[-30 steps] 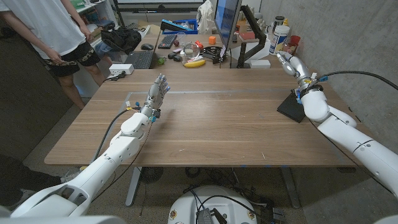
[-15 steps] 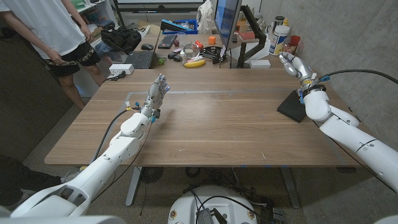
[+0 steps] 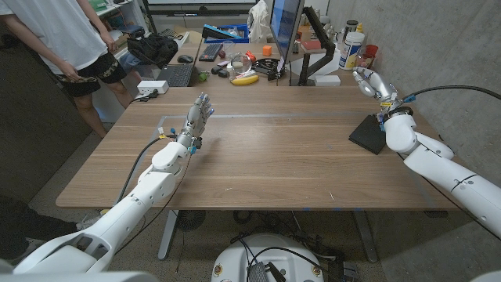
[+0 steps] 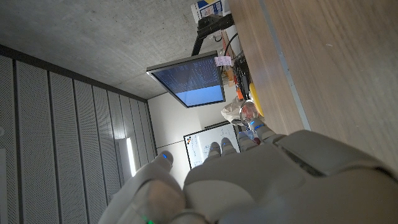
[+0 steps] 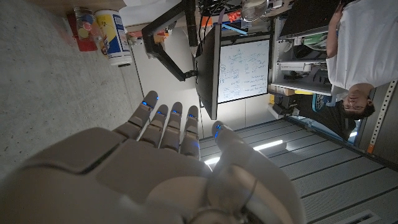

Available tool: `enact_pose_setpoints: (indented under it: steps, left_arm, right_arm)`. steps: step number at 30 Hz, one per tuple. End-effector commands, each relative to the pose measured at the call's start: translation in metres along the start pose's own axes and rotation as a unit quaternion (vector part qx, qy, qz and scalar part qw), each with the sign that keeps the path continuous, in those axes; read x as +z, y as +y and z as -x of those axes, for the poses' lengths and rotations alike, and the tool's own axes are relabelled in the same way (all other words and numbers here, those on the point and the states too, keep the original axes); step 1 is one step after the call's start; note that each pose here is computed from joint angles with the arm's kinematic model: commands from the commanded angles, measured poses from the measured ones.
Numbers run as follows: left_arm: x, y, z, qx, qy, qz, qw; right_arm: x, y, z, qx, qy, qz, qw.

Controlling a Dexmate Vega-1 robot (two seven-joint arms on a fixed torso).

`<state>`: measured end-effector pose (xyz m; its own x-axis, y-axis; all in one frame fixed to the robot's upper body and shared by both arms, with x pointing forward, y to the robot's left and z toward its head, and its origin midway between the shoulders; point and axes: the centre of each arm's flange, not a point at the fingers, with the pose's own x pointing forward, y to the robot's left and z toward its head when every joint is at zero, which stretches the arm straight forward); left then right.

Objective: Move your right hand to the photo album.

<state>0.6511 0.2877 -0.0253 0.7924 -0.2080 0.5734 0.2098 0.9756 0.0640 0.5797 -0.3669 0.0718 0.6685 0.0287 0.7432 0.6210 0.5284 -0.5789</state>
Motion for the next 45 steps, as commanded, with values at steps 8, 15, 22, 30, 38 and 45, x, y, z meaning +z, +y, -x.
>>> enact_pose_setpoints:
  steps: [8,15,22,30,38,45]
  left_arm:
    - [0.000,-0.003,0.000,-0.001,0.002,-0.002,1.000]
    - [0.000,-0.005,0.000,-0.002,0.003,-0.002,1.000]
    - [0.000,-0.006,0.001,-0.002,0.003,-0.003,1.000]
    - [0.000,-0.006,0.002,-0.001,0.003,-0.003,1.000]
    - [0.000,-0.007,0.003,-0.001,0.003,-0.003,1.000]
    - [0.000,-0.007,0.003,-0.001,0.003,-0.004,1.000]
  right_arm:
    - [-0.012,0.001,0.003,0.008,0.021,0.043,0.9988]
    - [-0.016,0.003,0.005,0.014,0.031,0.053,0.9980]
    - [-0.019,0.004,0.007,0.019,0.038,0.062,0.9972]
    - [-0.023,0.007,0.008,0.027,0.046,0.071,0.9961]
    - [-0.027,0.010,0.009,0.032,0.050,0.075,0.9954]
    - [-0.028,0.010,0.010,0.032,0.053,0.080,0.9949]
